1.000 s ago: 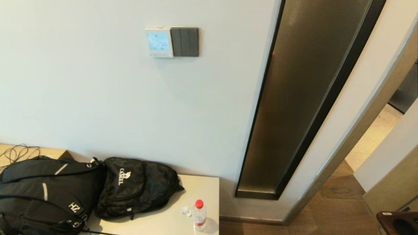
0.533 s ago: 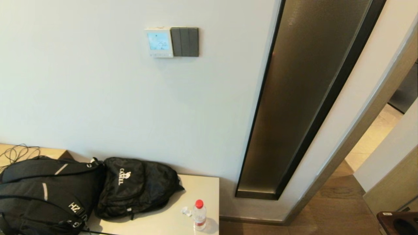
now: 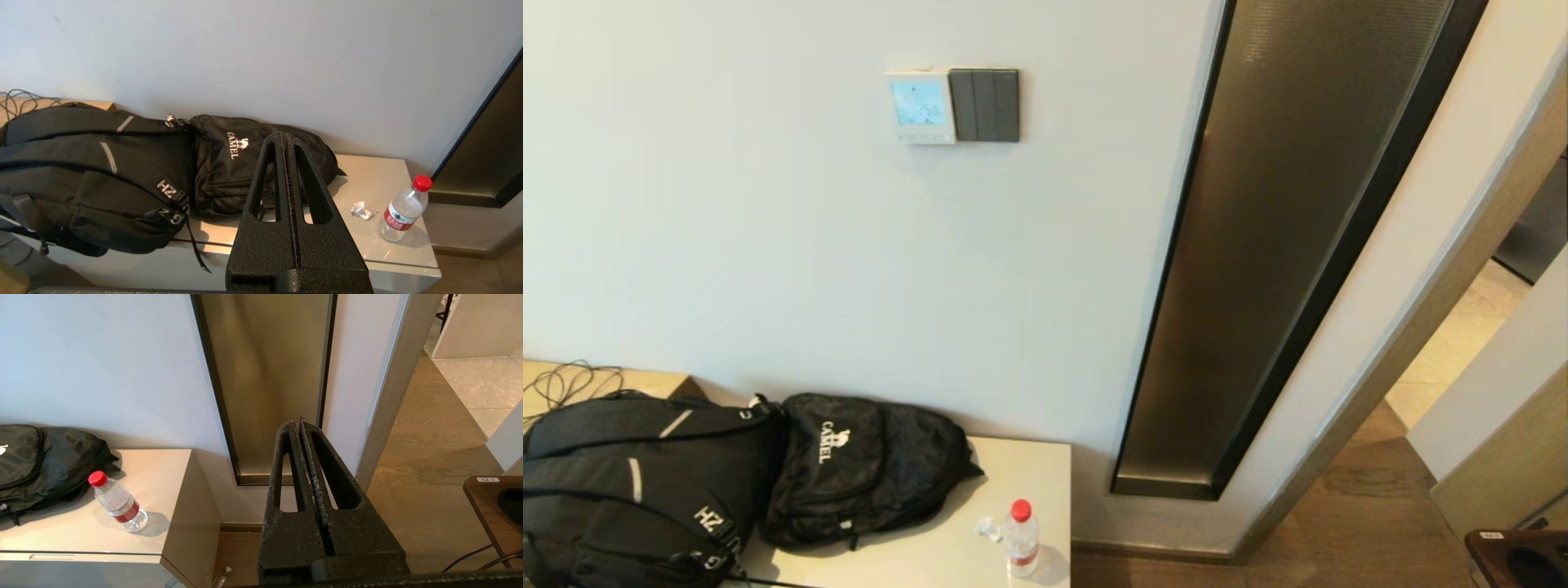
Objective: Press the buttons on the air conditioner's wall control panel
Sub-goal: Turn off the central air conditioner
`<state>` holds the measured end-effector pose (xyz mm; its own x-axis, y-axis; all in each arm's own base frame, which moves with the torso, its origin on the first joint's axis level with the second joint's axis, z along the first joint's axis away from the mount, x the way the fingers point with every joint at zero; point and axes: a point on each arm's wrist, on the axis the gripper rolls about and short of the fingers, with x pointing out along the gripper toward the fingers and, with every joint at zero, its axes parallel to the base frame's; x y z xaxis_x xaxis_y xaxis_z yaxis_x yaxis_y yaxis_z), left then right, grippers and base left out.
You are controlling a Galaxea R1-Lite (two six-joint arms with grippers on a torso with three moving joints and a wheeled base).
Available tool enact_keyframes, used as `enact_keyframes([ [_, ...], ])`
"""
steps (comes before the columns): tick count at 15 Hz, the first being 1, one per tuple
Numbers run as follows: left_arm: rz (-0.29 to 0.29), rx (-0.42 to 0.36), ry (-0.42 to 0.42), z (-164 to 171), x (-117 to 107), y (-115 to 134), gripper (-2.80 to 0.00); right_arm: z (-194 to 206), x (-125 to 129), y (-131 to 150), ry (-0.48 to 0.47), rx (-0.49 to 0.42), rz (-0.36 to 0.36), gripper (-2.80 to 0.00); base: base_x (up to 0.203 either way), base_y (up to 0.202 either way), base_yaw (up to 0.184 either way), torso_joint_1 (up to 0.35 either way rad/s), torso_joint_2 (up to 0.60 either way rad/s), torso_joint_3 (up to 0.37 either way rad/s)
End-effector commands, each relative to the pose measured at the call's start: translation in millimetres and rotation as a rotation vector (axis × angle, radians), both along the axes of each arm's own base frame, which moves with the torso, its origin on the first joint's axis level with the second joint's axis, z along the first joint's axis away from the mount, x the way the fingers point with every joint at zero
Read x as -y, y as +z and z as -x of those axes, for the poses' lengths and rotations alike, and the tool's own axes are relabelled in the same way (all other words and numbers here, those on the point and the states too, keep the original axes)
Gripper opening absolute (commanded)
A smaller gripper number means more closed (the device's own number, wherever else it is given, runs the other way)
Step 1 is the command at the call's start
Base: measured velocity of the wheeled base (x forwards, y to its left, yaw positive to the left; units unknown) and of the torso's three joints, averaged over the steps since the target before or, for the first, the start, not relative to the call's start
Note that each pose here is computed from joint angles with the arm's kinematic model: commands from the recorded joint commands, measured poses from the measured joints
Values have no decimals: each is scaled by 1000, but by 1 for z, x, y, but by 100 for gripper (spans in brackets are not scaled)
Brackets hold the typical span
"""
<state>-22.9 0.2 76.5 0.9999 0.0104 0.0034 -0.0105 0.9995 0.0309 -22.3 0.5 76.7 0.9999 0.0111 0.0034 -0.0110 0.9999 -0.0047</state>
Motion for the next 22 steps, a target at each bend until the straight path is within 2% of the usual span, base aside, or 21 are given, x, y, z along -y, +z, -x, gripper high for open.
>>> enact_keyframes([
  [1, 6, -2, 0, 0, 0, 0, -280, 0, 0, 0, 3, 0, 0, -280, 0, 0, 0, 0, 0, 0],
  [22, 16, -2, 2, 0, 0, 0, -280, 0, 0, 0, -2, 0, 0, -280, 0, 0, 0, 0, 0, 0],
])
